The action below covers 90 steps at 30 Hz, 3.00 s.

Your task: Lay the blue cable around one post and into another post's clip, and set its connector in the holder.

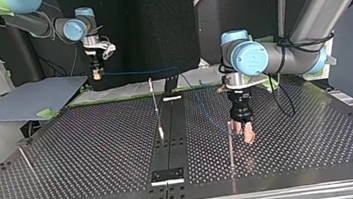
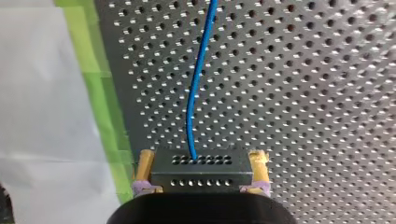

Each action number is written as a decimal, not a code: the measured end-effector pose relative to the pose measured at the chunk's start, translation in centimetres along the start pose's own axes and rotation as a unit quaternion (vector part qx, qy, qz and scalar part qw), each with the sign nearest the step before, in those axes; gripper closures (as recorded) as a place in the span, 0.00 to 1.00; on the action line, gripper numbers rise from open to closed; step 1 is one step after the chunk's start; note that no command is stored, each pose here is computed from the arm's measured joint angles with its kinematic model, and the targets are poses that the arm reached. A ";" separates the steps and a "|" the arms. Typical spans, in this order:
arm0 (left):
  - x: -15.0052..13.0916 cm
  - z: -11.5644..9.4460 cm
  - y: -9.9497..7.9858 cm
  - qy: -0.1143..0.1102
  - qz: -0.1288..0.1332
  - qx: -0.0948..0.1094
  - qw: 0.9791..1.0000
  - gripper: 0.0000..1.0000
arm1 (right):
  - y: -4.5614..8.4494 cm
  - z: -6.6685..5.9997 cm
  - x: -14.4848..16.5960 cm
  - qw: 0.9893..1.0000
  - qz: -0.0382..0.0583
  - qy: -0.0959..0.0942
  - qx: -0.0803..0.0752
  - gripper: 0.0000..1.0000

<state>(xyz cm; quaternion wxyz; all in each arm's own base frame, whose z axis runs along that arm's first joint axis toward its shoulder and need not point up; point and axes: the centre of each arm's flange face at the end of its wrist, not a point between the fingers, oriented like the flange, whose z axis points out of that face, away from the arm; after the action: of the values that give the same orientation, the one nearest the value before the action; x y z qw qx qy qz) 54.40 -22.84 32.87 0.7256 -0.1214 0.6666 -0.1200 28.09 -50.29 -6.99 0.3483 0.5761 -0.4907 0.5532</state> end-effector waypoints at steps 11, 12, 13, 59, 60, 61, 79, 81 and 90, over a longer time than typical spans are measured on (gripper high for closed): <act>0.0 -0.1 -0.1 0.001 -0.002 0.002 1.000 0.00 | 2.2 -0.1 -0.4 0.999 0.043 0.017 -0.017 1.00; 0.0 -0.1 -0.2 0.001 -0.002 0.002 1.000 0.00 | 2.6 0.0 -0.6 0.999 0.047 0.016 -0.020 1.00; 0.1 -0.1 -0.2 0.001 -0.001 0.003 1.000 0.00 | 3.1 0.0 -0.9 0.998 0.053 0.015 -0.024 1.00; 0.2 -0.4 -0.7 0.002 0.007 0.002 1.000 0.00 | 15.0 1.3 -13.4 0.991 0.093 -0.040 -0.089 1.00; 0.2 -0.4 -0.7 0.002 0.007 0.002 1.000 0.00 | 15.0 1.3 -13.5 0.991 0.090 -0.041 -0.089 1.00; 0.2 -0.4 -0.7 0.002 0.006 0.002 1.000 0.00 | 14.9 1.3 -13.5 0.992 0.085 -0.042 -0.088 1.00; 0.2 -0.4 -0.7 0.002 0.007 0.002 1.000 0.00 | 11.0 1.9 -12.3 0.998 0.034 -0.056 -0.001 1.00; 0.2 -0.4 -0.7 0.002 0.007 0.002 1.000 0.00 | 10.6 2.2 -11.5 0.998 0.033 -0.056 0.003 1.00; 0.2 -0.3 -0.6 0.001 0.007 0.001 1.000 0.00 | 9.5 2.6 -6.7 0.999 0.032 -0.041 0.002 1.00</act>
<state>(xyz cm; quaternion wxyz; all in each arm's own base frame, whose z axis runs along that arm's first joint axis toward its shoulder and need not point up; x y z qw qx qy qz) 54.06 -23.49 32.85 0.7257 -0.1156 0.6682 -0.1160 20.44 -54.18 -15.30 0.3087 0.5827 -0.5221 0.5409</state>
